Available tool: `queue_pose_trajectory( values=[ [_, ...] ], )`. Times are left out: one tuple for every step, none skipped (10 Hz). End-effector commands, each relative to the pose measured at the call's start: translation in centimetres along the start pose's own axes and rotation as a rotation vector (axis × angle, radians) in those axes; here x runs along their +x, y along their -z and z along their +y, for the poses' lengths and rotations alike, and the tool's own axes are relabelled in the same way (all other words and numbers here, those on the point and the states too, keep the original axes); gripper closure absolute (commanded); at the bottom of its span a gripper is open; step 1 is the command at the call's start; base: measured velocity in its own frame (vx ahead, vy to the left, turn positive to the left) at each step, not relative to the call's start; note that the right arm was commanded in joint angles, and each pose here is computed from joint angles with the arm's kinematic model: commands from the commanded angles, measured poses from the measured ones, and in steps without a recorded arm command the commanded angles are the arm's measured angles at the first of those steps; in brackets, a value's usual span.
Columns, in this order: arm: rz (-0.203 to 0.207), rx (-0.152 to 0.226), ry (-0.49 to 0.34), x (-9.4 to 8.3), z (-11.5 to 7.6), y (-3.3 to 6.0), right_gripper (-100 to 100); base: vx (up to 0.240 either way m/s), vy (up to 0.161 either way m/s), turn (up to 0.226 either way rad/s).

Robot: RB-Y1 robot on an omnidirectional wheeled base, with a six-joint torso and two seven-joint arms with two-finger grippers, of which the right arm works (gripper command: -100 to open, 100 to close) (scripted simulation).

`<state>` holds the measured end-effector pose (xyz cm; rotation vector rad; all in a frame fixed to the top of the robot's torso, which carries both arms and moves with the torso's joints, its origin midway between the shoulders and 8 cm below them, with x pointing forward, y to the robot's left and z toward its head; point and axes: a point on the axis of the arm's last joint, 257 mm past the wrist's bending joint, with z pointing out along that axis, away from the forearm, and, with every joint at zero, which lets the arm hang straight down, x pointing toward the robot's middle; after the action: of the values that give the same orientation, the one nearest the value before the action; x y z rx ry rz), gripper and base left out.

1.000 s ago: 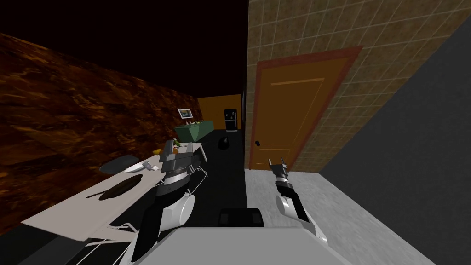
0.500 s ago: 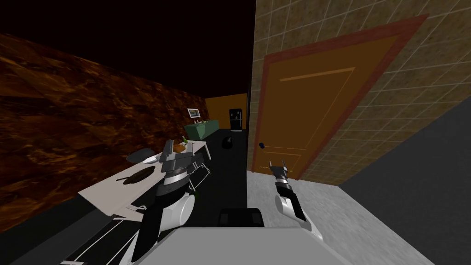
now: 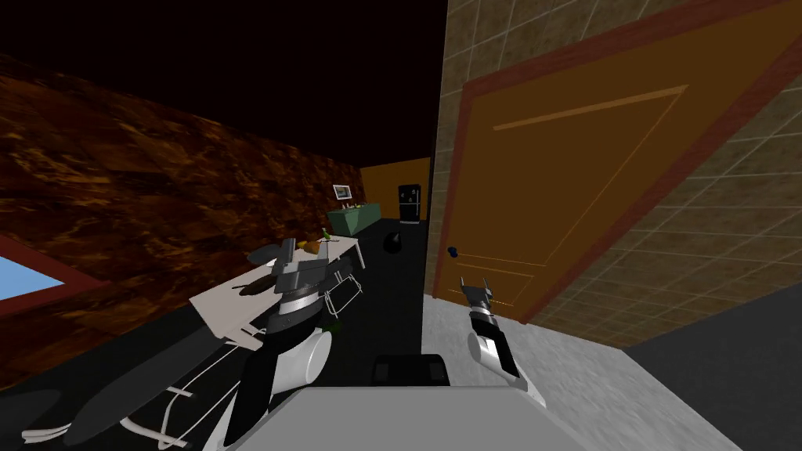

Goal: Pull the door open

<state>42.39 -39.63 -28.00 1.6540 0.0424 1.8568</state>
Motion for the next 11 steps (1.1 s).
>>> queue_pose_trajectory(
  values=[
    [-0.025, -0.011, -0.042, -1.3, 0.0, 0.20, -100, 0.053, -0.087, 0.187],
    [-0.038, -0.019, -0.067, -2.0, 0.0, 0.27, -100, 0.041, -0.099, 0.187],
    [-0.054, -0.026, -0.090, -2.7, 0.1, 0.39, -100, 0.038, -0.103, 0.193],
    [-0.067, -0.034, -0.113, -3.4, 0.1, 0.51, -100, 0.032, -0.099, 0.209],
    [-0.081, -0.041, -0.135, -4.0, 0.1, 0.63, -100, 0.038, -0.091, 0.152],
    [-0.094, -0.049, -0.157, -4.6, 0.1, 0.76, -100, 0.031, -0.088, 0.172],
    [-0.107, -0.058, -0.178, -5.2, 0.1, 0.91, -100, 0.041, -0.096, 0.176],
    [-0.120, -0.067, -0.200, -5.8, 0.2, 1.07, -100, 0.042, -0.102, 0.154],
    [-0.142, -0.082, -0.237, -6.9, 0.2, 1.37, -100, 0.032, -0.131, 0.289],
    [-0.153, -0.091, -0.256, -7.4, 0.2, 1.54, -100, 0.040, -0.133, 0.246],
    [-0.174, -0.107, -0.291, -8.3, 0.2, 1.89, -100, 0.030, -0.134, 0.248]
  ],
)
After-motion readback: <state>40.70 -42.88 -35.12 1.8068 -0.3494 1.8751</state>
